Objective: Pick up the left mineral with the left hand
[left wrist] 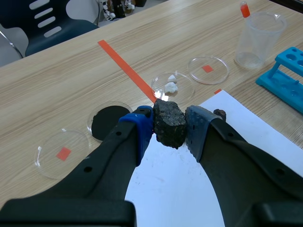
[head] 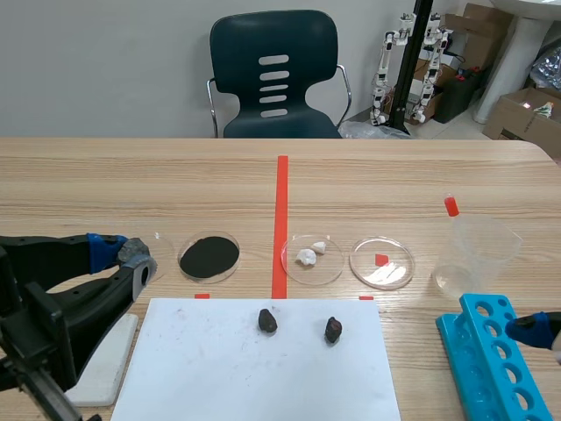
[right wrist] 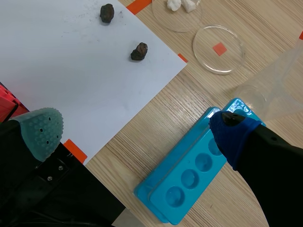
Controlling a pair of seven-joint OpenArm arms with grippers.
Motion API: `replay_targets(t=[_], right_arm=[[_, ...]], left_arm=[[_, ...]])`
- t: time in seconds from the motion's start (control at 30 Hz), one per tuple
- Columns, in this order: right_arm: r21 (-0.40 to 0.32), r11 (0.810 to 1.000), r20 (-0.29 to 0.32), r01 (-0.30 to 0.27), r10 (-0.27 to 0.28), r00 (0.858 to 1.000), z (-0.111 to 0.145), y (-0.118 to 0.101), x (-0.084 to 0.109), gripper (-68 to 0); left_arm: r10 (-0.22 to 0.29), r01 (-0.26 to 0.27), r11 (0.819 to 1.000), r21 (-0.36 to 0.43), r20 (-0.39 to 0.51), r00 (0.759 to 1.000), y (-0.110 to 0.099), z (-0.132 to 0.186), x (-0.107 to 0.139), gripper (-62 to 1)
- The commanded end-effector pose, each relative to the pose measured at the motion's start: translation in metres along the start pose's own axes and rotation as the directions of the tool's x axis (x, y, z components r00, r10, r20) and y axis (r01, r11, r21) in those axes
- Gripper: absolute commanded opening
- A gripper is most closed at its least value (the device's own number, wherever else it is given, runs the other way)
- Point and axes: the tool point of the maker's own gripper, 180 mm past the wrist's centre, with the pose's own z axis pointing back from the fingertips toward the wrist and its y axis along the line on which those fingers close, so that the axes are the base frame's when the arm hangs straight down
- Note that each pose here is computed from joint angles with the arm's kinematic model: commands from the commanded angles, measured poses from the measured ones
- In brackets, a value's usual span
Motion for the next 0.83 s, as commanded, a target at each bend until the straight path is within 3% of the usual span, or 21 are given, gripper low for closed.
replay_targets(t=[0.0, 0.8], right_arm=[[-0.007, 1.0, 0.028, -0.01, 0.01, 1.0, 0.0005, -0.0031, 0.0091, -1.9], [-0.007, 1.0, 0.028, -0.01, 0.01, 1.0, 0.0005, -0.0031, 0.0091, -1.9]], left_arm=[[0.012, -0.012, 1.0, -0.003, 0.037, 0.999, -0.0018, -0.0016, 0.0093, -49.6], [0.017, -0.017, 1.0, 0.006, 0.029, 0.999, -0.0013, -0.0003, 0.0072, -49.6]])
